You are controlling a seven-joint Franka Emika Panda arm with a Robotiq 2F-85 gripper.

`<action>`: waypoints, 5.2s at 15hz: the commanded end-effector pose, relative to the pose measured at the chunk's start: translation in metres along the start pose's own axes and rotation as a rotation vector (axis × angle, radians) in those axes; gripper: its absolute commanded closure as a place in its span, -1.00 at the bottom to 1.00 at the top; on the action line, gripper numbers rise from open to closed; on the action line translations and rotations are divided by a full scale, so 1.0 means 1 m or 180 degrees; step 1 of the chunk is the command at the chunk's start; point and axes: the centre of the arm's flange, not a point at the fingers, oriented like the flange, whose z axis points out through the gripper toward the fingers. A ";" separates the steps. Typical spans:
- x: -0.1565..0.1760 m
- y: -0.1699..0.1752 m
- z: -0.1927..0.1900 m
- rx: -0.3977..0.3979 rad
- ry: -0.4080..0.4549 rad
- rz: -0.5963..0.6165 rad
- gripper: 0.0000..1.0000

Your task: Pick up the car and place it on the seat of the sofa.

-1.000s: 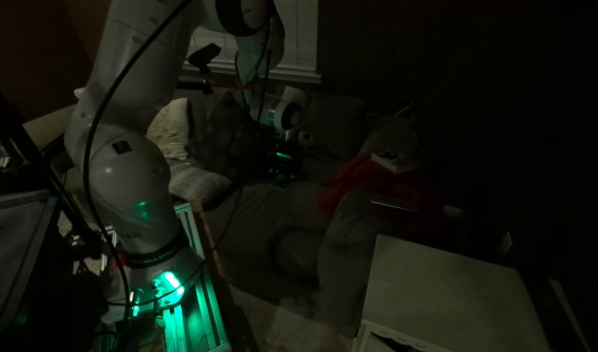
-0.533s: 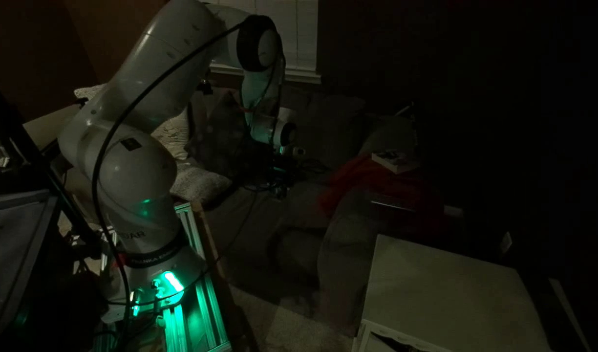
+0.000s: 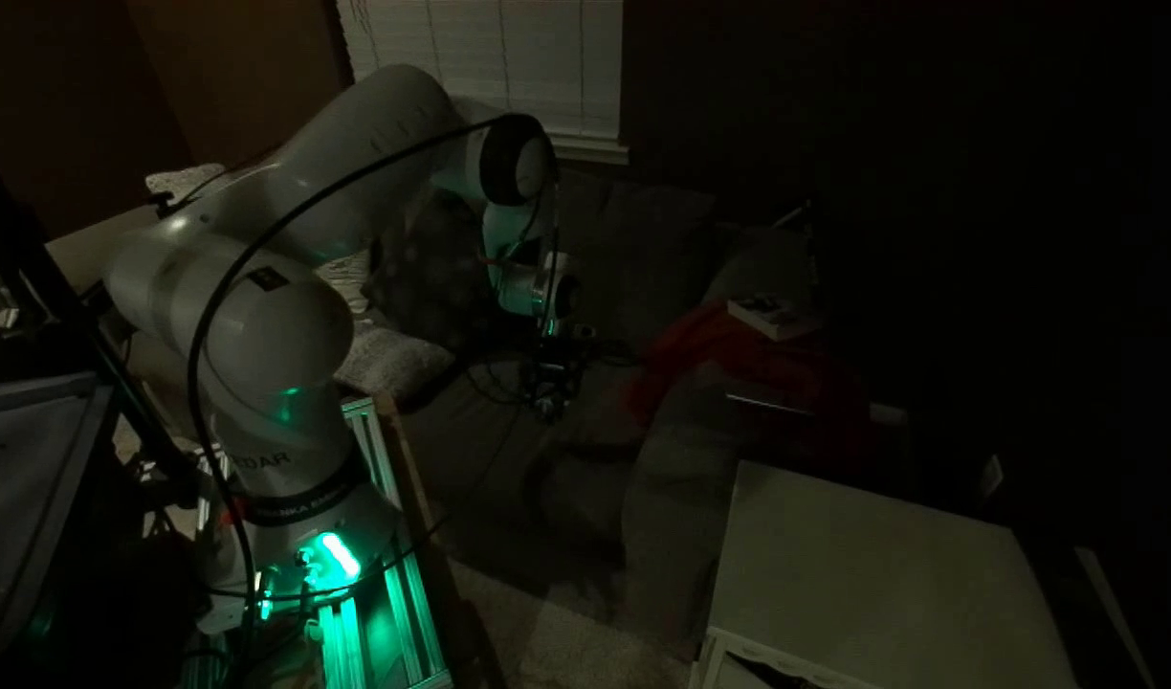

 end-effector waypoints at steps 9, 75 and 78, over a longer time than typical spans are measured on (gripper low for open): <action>0.027 0.010 0.089 0.0096 -0.1097 -0.0121 0.16; 0.086 0.055 0.033 -0.0018 -0.0014 0.0775 -1.00; 0.057 0.079 0.029 0.0126 0.0148 0.1042 -1.00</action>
